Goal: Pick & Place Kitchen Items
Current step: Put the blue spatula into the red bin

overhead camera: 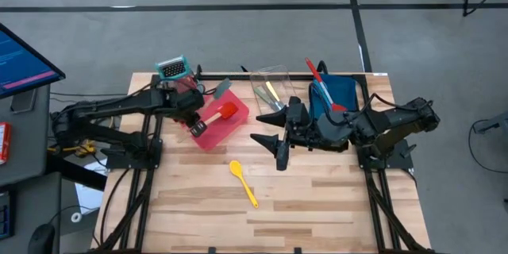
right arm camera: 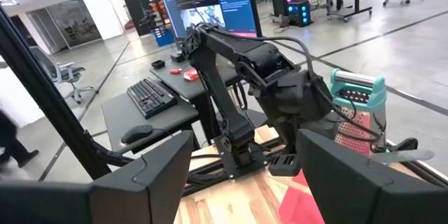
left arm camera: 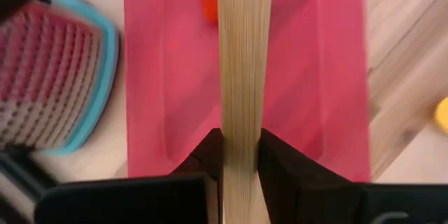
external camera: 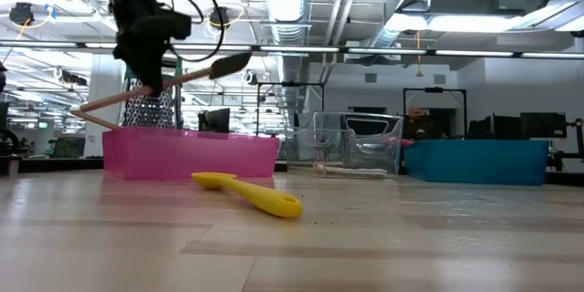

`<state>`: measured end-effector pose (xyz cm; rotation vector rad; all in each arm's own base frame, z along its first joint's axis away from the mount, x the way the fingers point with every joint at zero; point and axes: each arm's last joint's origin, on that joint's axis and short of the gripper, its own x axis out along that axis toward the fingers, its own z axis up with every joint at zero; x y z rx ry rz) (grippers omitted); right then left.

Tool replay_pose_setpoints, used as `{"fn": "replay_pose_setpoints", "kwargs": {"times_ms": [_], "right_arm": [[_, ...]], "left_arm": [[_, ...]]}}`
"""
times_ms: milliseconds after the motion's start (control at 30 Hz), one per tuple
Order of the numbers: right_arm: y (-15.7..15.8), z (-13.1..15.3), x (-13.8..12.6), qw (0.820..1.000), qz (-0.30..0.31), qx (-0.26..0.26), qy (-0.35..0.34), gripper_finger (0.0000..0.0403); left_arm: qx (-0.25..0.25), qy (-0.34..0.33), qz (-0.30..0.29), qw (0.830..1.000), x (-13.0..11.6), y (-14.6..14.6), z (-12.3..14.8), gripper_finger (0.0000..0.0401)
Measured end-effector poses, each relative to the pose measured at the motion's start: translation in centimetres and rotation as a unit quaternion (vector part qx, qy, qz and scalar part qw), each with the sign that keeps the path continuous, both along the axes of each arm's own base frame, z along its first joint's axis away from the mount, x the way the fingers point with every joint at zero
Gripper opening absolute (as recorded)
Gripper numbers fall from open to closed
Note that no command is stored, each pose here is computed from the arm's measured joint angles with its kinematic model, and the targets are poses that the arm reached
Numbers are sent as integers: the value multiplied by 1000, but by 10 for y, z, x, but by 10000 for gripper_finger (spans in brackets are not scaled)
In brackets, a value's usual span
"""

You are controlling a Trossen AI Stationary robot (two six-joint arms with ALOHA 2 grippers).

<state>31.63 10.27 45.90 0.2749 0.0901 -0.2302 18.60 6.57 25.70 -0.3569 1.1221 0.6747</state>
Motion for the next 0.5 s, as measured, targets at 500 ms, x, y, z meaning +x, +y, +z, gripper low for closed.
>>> {"fn": "replay_pose_setpoints", "kwargs": {"times_ms": [500], "right_arm": [[-1, -4, 0, 1000, -2, -8, 21, 255]], "left_arm": [[-48, 108, -3, 993, 7, 10, -27, 44]]}}
